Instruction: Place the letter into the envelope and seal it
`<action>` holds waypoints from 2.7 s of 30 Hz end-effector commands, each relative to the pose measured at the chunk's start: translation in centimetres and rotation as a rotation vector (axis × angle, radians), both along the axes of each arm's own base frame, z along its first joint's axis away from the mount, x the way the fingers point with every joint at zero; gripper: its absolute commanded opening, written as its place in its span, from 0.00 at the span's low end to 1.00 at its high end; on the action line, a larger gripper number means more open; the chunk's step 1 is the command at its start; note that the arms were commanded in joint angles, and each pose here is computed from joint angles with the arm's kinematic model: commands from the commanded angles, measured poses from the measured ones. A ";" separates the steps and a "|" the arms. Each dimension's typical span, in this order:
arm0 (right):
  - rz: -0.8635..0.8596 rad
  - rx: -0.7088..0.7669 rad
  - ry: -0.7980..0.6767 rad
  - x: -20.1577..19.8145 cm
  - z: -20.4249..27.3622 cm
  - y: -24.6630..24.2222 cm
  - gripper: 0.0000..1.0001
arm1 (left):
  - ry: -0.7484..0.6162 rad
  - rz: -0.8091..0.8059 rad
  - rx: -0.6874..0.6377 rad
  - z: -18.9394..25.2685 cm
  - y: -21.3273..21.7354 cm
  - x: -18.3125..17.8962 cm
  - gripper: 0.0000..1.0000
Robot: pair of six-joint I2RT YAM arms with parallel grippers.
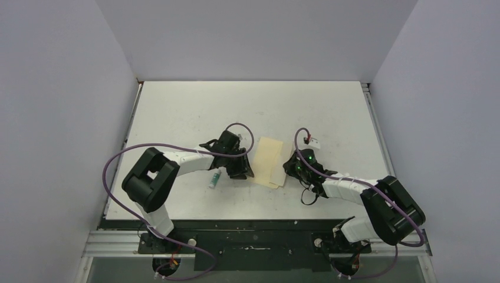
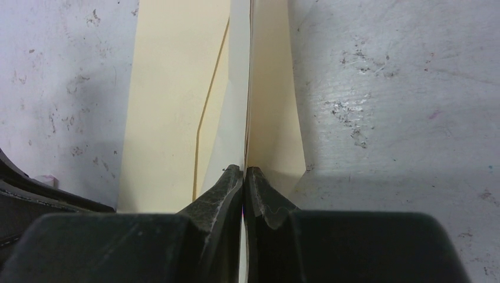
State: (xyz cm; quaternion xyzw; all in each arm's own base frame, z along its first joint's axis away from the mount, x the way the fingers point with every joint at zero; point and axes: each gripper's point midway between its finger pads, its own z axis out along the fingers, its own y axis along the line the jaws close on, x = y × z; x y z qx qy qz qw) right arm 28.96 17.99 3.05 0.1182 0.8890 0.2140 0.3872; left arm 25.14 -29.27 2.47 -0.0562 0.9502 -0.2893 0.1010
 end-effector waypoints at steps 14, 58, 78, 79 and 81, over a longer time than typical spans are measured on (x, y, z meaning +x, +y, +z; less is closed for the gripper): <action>-0.101 0.227 0.180 0.5 -1.3 1.7 0.05 | 0.008 -0.015 -0.085 0.3 -1.6 -0.1 0.36; 0.006 -0.038 0.250 2.0 -0.2 1.2 0.79 | -0.170 0.035 0.012 3.3 -0.5 3.7 0.69; 0.011 -0.318 0.226 2.8 2.8 -1.4 0.90 | -0.195 0.057 -0.072 4.3 -2.6 6.4 0.62; 0.011 -0.321 0.223 2.8 2.8 -1.6 0.90 | -0.196 0.054 -0.077 4.3 -2.6 6.5 0.62; 0.011 -0.311 0.228 2.9 2.6 -2.0 0.88 | -0.202 0.042 -0.099 4.5 -3.0 6.5 0.61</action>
